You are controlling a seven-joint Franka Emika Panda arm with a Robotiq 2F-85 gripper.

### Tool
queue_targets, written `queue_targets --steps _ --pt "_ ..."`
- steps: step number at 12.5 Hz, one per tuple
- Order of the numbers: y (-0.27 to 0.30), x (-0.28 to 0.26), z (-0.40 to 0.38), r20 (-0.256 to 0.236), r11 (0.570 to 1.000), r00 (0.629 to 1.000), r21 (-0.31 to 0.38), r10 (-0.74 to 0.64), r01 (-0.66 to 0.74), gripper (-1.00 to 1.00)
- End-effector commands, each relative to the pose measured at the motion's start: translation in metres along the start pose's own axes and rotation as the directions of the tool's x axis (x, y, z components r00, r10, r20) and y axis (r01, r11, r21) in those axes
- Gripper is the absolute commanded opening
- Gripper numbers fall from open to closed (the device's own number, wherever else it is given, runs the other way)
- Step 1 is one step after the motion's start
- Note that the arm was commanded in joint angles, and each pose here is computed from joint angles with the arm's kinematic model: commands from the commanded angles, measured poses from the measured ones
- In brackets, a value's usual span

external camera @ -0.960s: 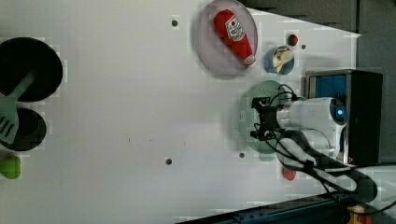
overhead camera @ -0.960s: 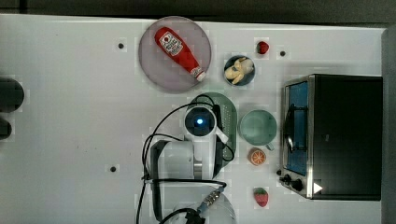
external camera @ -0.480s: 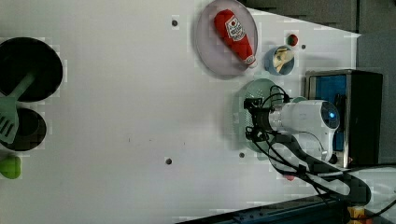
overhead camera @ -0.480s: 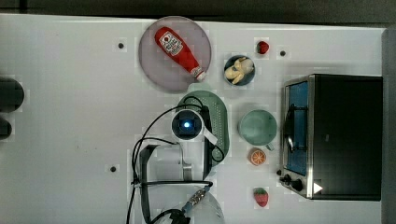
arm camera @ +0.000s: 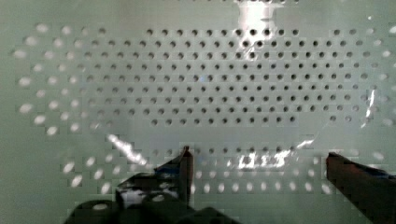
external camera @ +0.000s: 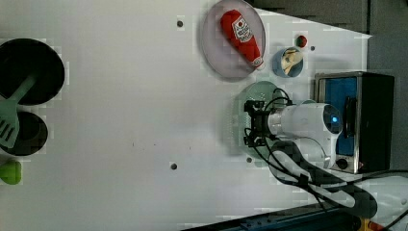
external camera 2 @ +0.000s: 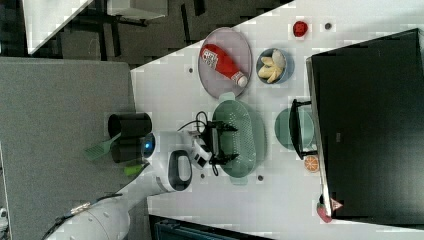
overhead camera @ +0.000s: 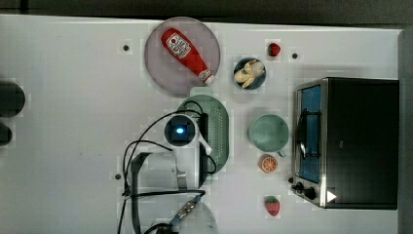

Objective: Drag strainer right to left.

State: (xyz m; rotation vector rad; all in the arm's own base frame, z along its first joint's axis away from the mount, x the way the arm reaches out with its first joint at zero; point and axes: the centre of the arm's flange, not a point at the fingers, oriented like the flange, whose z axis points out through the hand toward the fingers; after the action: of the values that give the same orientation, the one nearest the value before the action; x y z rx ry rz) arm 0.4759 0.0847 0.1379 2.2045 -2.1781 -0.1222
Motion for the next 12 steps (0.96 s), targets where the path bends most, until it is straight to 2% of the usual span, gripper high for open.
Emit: queue_targets --steps 1,7,12 --pt "0.009 -0.08 -0.002 0.001 1.0 1.0 -0.002 0.006 -0.006 1.0" --pt "0.002 -0.157 0.003 0.025 0.999 0.998 0.005 -0.054 0.054 1.0" --pt "-0.002 -0.207 0.005 0.053 0.998 0.997 -0.018 -0.061 0.062 1.0"
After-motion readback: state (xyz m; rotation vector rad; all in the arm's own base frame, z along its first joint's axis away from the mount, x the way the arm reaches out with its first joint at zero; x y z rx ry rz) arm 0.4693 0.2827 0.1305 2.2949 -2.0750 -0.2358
